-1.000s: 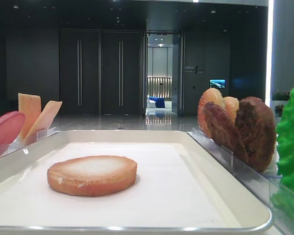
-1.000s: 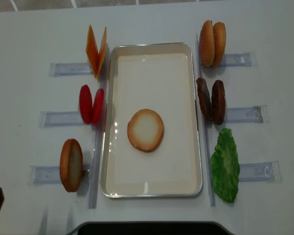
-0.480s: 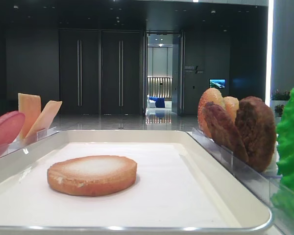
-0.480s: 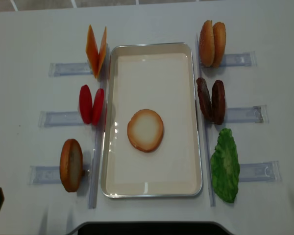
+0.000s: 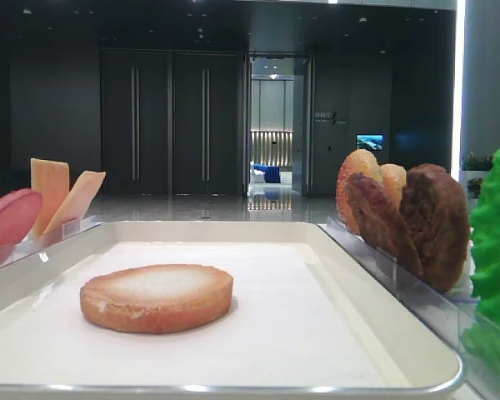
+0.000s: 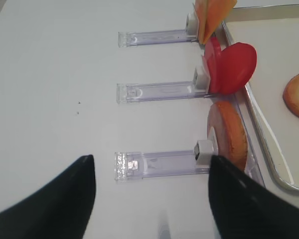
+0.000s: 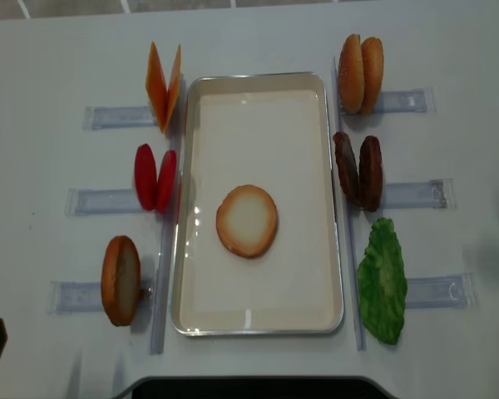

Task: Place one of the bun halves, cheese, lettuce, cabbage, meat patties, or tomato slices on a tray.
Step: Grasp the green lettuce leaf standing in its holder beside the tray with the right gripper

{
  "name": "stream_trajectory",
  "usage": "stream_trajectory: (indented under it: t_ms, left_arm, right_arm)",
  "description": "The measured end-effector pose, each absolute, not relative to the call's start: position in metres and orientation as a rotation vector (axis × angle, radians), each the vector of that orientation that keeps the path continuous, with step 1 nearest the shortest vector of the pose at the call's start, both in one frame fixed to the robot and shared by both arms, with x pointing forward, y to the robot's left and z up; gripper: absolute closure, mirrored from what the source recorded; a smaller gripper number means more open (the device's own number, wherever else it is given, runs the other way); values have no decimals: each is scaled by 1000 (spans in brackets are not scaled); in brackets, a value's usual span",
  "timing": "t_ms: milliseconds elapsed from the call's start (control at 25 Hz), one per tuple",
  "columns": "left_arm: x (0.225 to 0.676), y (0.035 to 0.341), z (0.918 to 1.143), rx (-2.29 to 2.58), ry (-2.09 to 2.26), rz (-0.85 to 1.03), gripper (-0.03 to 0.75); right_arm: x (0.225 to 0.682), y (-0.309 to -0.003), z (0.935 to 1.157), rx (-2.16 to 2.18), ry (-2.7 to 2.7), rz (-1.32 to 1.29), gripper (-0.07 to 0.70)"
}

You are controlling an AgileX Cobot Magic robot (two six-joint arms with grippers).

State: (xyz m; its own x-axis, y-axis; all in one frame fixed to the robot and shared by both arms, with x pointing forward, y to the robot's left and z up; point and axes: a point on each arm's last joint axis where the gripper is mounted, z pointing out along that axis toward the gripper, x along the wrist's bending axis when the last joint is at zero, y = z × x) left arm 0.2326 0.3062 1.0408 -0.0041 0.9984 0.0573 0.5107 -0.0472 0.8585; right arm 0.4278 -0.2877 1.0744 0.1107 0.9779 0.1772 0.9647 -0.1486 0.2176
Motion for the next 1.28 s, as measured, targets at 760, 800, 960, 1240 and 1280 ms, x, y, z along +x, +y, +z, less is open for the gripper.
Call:
stream_trajectory:
  t_ms: [760,800,960,1240,1280]
  left_arm:
    - [233,306,1041,1628,1582,961,181]
    - [233,306,1041,1628,1582,961,181]
    - [233,306,1041,1628,1582,961,181]
    - [233,306,1041,1628,1582,961,181]
    - [233,306,1041,1628,1582,961,181]
  right_arm:
    - [400,-151,1045,2167,2302,189,198]
    - [402,-149,1043,2168,2300,186,198]
    - [408,-143,1036,2169,2295,199,201]
    - [416,-139,1027,2143,2293,203,296]
    - [416,-138,1027,2140,2293,207,314]
